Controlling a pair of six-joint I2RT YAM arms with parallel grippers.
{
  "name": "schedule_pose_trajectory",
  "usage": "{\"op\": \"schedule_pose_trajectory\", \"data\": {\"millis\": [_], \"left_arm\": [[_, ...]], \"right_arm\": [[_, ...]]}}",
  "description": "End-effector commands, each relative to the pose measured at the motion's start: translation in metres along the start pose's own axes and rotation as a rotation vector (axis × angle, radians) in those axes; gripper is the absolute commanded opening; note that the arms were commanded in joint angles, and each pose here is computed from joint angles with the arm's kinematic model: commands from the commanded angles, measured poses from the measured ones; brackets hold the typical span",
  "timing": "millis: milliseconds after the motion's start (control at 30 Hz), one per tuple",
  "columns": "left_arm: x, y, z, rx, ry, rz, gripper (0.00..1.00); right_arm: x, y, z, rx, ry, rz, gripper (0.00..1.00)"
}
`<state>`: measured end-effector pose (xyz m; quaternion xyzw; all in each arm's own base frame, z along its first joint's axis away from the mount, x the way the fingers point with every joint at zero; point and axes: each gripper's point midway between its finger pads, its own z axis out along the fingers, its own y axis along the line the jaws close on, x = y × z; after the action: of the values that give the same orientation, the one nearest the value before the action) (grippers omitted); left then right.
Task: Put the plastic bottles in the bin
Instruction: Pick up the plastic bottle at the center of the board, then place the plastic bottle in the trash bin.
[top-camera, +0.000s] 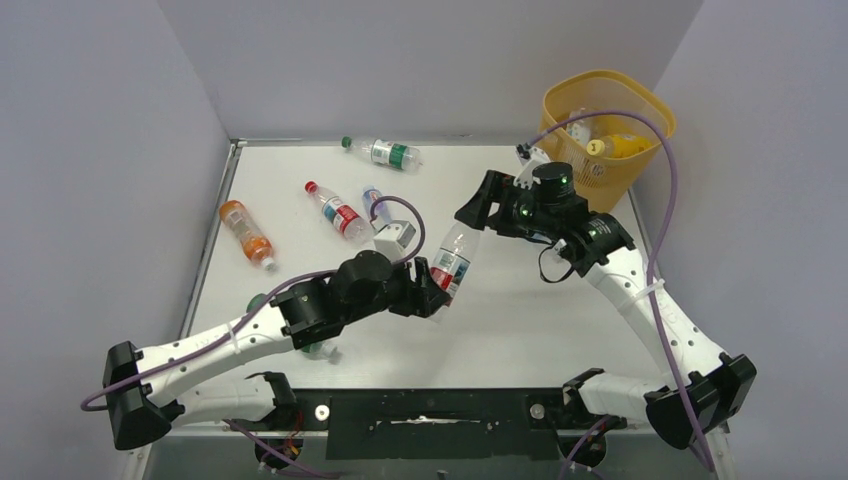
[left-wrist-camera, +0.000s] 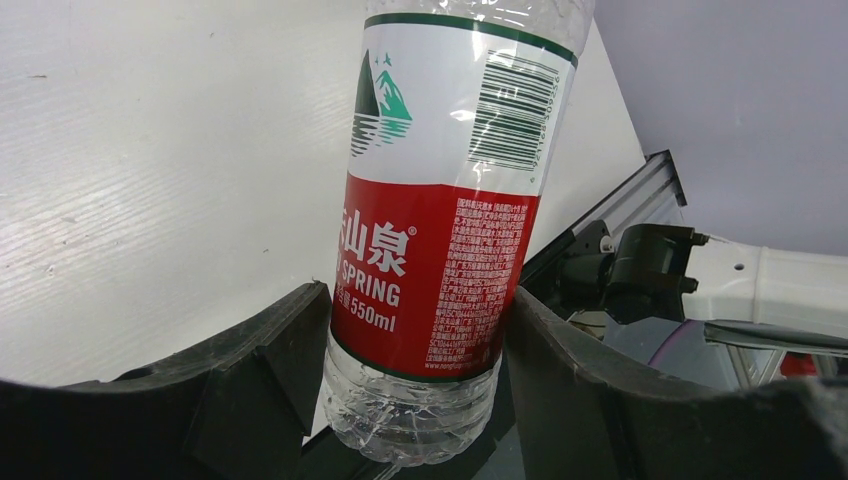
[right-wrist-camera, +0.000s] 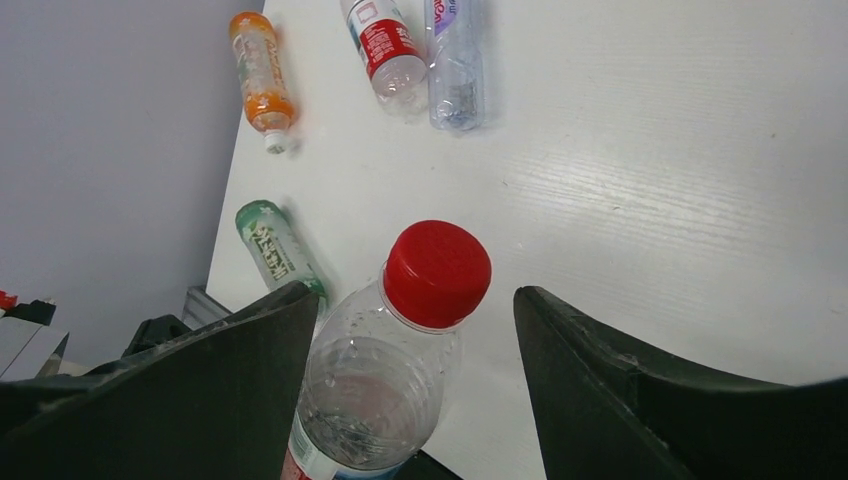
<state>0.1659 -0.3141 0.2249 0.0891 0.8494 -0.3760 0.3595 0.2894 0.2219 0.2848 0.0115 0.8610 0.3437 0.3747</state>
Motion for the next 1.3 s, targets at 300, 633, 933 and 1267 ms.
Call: {"op": "schedule_pose_trajectory", "data": {"millis": [300,633,933,1267], "left_arm": [[-0.018,-0.034,0.006,0.083,-0.076,-0.014,0.44],[-0.033,-0.035,-0.008,0.043,-0.100,0.010,0.67],[-0.065,-0.031,-0.048,-0.016,-0.177,0.013,0.84],[-0.071,-0.012,-0.080,-0.033,-0.246,-0.031,0.85]], "right_arm": [[-0.025,0.026,-0.008,-0.083,-0.078,-0.027,0.26],[-0.038,0.025,-0.016,-0.046,-0.099,-0.065,0.13],[-0.099,0.008,-0.041,0.017,-0.190,-0.094,0.11],[-0.230,-0.027,-0.118,0.075,-0.499,-0.077,0.11]]}}
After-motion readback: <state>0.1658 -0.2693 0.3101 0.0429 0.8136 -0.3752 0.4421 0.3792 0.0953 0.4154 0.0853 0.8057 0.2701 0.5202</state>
